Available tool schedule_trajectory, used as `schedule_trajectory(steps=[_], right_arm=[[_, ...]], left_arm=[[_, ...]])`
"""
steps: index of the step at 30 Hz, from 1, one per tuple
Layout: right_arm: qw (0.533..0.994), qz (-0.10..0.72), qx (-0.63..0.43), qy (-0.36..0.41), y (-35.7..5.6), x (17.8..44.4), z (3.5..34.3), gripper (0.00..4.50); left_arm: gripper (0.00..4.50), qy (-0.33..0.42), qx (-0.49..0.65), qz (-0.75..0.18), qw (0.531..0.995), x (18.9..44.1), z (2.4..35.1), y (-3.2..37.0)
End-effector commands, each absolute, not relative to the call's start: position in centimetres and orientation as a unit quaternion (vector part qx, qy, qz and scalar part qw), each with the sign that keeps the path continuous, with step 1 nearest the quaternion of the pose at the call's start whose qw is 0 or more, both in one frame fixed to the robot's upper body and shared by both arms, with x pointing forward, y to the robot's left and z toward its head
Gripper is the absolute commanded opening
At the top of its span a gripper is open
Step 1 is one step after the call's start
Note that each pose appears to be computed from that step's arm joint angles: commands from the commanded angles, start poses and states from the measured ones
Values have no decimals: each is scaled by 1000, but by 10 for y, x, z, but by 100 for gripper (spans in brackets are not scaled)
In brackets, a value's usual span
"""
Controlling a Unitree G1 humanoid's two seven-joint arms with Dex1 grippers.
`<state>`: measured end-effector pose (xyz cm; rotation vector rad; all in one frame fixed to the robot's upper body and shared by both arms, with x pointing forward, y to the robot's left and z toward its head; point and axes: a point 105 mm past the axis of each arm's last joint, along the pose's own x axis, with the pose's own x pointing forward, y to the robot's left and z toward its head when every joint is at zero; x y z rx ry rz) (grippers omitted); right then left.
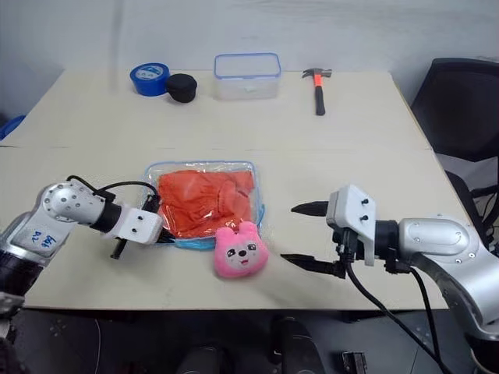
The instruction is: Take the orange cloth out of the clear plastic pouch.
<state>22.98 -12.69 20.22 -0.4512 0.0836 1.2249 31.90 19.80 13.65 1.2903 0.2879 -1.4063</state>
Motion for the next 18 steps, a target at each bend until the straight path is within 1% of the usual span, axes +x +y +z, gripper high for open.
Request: schedule_trajectory(steps=[1, 4, 10, 11, 12, 13, 18], right_arm=[[787, 574, -225, 20, -123, 222, 212, 450], [789, 573, -222, 17, -123, 222, 214, 450], [788, 576, -216, 13, -120, 220, 216, 450], [788, 577, -215, 14, -120, 220, 216, 450], [787, 578, -215, 13, -119, 220, 216, 450], [787, 578, -214, 13, -119, 220, 216, 450], [785, 582, -212, 13, -120, 222, 219, 450]], left_arm=[[3, 121, 545, -608, 565, 324, 135, 199], [3, 118, 526, -614, 577, 325, 136, 193], [3, 120, 480, -599, 630, 316, 143, 186], [38, 119, 473, -594, 640, 314, 144, 185], [51, 119, 462, -590, 651, 311, 146, 184], [74, 121, 454, -588, 659, 308, 147, 183], [227, 123, 430, -577, 683, 293, 155, 180]])
